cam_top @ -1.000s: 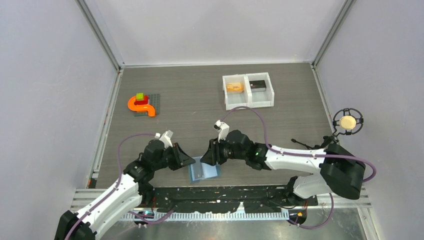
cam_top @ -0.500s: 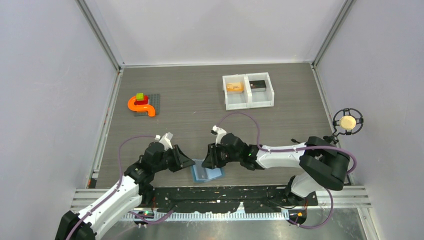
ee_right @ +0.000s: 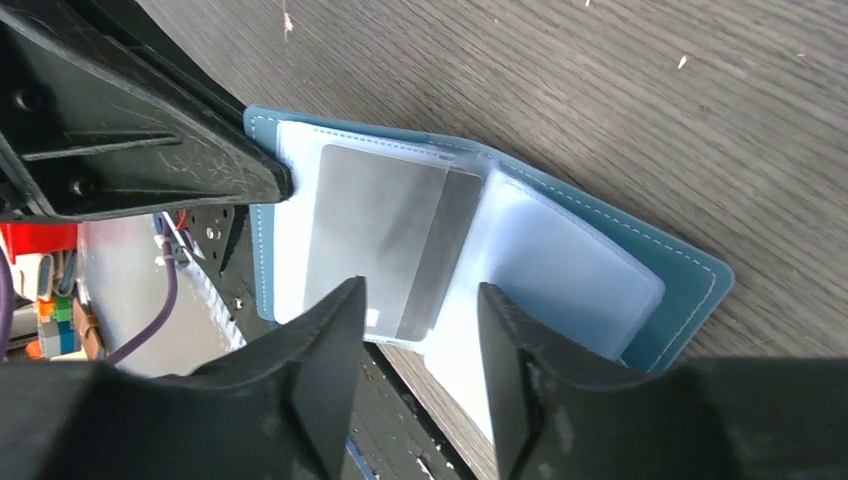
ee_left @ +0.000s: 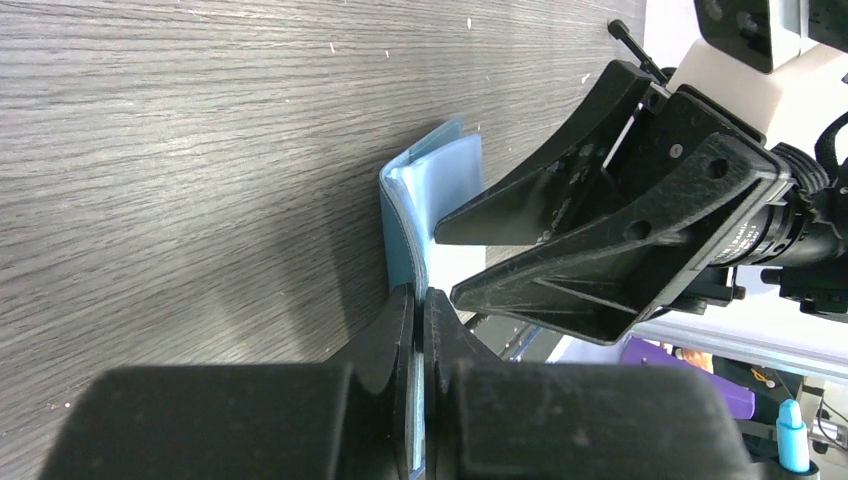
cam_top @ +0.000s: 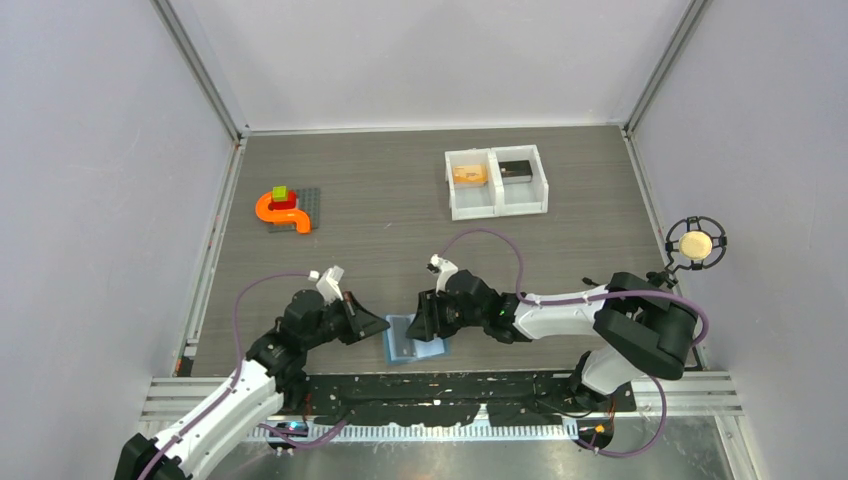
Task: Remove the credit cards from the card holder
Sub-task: Remove the credit card from the card holder.
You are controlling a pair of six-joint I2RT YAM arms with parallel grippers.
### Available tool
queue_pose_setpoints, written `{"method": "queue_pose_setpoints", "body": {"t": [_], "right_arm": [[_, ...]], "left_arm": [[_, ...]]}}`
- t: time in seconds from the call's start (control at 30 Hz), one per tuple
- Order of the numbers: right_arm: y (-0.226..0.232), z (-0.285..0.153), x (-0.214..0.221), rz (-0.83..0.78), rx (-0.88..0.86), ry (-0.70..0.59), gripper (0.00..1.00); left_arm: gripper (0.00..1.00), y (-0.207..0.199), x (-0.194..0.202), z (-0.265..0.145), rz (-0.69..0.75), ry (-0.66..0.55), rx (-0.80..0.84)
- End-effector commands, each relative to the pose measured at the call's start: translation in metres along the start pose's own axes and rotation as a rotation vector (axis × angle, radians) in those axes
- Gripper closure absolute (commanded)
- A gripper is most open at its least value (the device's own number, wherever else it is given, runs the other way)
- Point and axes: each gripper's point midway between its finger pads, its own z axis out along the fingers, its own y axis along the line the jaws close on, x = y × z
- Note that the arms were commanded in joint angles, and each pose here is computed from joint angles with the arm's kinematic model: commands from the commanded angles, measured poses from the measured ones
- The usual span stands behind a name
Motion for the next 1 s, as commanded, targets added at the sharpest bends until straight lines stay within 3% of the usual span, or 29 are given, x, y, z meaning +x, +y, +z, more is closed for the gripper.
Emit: {"method": "queue_pose_setpoints", "body": {"t": [0.0,0.27,0.4,0.77,0.97], "right_arm": [[0.021,-0.004,-0.021,-0.019,-0.076,-0.071,0.44],[0.035,-0.001,-0.02,-0.023,-0.119,-0.06,0.27],[0.038,0.003,-0.016,-0.029,-0.124,-0.049,0.25],[0.044,0.013,-0.008,-0.058,-0.096,-0.018,0.26],[0.028,0.015,-0.009,-0.072,-0.001,-0.031,0.4]], "left_arm": [[1.0,-0.017,-0.01,0.0,0.035,-0.037,0.079],[1.0,-0.02,-0.012,0.002,0.028,-0.041,0.087],[1.0,-0.022,-0.012,0.002,0.026,-0.039,0.096],[1.0,-0.024,-0.013,0.002,0.019,-0.041,0.104],[1.0,-0.025,-0.013,0.001,0.018,-0.042,0.106]]}}
